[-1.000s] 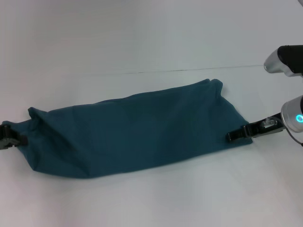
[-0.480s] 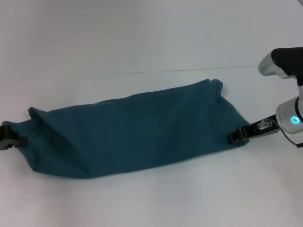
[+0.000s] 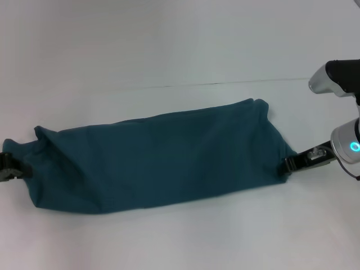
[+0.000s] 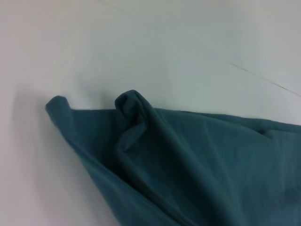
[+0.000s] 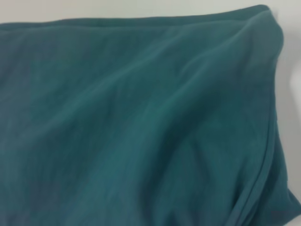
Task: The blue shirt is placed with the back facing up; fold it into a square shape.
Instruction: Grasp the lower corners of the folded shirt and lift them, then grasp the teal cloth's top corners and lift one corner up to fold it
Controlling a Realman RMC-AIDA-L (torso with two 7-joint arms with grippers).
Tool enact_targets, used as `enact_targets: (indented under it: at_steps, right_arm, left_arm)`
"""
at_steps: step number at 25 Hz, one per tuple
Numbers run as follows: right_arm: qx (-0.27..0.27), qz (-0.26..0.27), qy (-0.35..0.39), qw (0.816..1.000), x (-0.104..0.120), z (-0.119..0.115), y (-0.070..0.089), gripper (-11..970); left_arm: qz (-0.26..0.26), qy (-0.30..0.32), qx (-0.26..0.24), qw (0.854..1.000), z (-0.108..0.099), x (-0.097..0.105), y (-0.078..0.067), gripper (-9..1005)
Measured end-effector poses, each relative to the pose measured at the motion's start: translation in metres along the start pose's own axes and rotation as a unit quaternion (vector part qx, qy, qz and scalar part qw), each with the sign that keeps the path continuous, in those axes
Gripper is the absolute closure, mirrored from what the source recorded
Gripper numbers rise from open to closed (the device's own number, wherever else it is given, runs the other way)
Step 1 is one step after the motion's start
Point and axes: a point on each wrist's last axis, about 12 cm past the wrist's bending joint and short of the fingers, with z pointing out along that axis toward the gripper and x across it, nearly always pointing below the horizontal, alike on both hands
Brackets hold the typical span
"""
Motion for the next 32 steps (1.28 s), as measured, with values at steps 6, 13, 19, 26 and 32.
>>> enact_targets:
  at_steps: [6,13,19,26,32]
  right_arm:
    - [-0.017,-0.019,0.027,0.999,0.004,-0.004,0.003,899]
    - [-0.048,-0.042,0.077,0.995,0.013,-0.017,0.01,947]
    - [-0.064,-0.055,0.117,0.989,0.027,-0.026,0.015,948]
    - [-0.069,-0.058,0.133,0.987,0.034,-0.03,0.017,931]
    - [-0.07,-0.063,0.122,0.988,0.035,-0.031,0.013,914]
  left_arm:
    - [-0.001,0.009,0.002,1.0,-0.004,0.002,0.003,969]
    - [-0.017,0.035,0.009,0.999,-0.023,0.01,0.011,968]
    - [-0.034,0.071,0.002,0.997,-0.036,0.026,0.018,969]
    - [-0.046,0.086,0.004,0.995,-0.039,0.038,0.023,969]
    - [-0.045,0.086,0.006,0.995,-0.039,0.038,0.022,969]
